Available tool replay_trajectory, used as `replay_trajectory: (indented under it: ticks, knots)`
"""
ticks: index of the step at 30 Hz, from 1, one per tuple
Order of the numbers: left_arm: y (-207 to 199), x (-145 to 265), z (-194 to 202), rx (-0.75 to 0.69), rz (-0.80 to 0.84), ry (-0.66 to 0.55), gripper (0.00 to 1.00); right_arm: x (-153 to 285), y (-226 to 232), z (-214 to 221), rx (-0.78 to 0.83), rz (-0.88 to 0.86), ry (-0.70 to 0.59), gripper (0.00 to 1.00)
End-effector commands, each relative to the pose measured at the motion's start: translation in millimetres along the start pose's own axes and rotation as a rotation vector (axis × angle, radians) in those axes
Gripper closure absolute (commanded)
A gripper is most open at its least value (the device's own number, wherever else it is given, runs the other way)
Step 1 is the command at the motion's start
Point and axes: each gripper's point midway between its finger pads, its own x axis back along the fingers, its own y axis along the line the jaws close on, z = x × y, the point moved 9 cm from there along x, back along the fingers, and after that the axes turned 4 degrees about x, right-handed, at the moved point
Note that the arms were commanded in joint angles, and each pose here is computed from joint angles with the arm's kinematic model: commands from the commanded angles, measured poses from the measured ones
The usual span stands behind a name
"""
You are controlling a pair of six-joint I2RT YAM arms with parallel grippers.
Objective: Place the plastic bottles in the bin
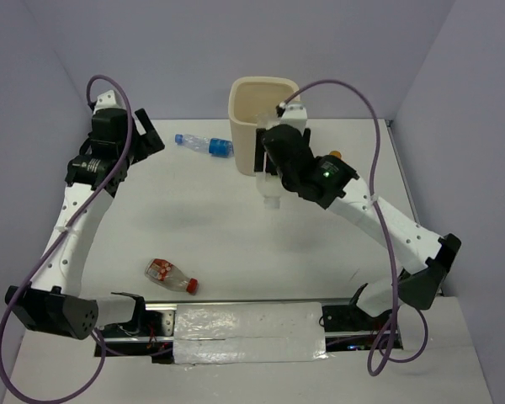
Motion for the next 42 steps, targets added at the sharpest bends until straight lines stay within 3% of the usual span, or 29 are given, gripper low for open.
replay_trajectory:
  ticks: [1, 5, 8, 10, 11, 13, 16, 22, 23, 24, 26, 29, 37, 42]
  knots:
    - [7, -4, 23, 0.037, -0.021, 0.137, 0.01, 16, -16, -63, -0.014, 0.125, -0.253, 0.4]
    - [16, -1, 47, 0.06, -0.019, 0.219, 0.01, 13, -20, -129, -0.093, 0.129, -0.603, 0.39]
    - [18, 9, 55, 0.087, 0.025, 0.249, 0.01, 1, -26, -165, -0.135, 0.229, -0.778, 0.4]
    - [22, 15, 62, 0.096, 0.025, 0.269, 0.01, -30, -18, -173, -0.119, 0.274, -0.783, 0.41]
    - [26, 16, 68, 0.097, 0.011, 0.282, 0.01, -25, -21, -194, -0.156, 0.286, -0.827, 0.41]
    - [30, 22, 72, 0.1, 0.0, 0.289, 0.01, -64, -17, -197, -0.124, 0.328, -0.798, 0.4]
    - [38, 28, 78, 0.104, -0.049, 0.295, 0.01, -76, -17, -217, -0.142, 0.366, -0.834, 0.4]
    - [54, 44, 91, 0.187, -0.185, 0.333, 0.01, -133, -5, -201, -0.104, 0.425, -0.794, 0.37]
    - [58, 46, 95, 0.197, -0.212, 0.343, 0.01, -143, -4, -195, -0.095, 0.425, -0.775, 0.35]
    - [61, 52, 97, 0.231, -0.229, 0.33, 0.01, -147, -1, -192, -0.088, 0.408, -0.767, 0.23]
    - [72, 58, 108, 0.242, -0.284, 0.331, 0.01, -157, 2, -182, -0.068, 0.382, -0.724, 0.12]
    - [84, 71, 120, 0.279, -0.33, 0.333, 0.01, -155, 3, -175, -0.069, 0.362, -0.699, 0.01]
    - [107, 78, 169, 0.381, -0.49, 0.471, 0.01, -92, -5, -197, -0.123, 0.21, -0.722, 0.0]
    - [108, 76, 194, 0.421, -0.494, 0.605, 0.01, -62, -8, -186, -0.122, 0.127, -0.698, 0.0]
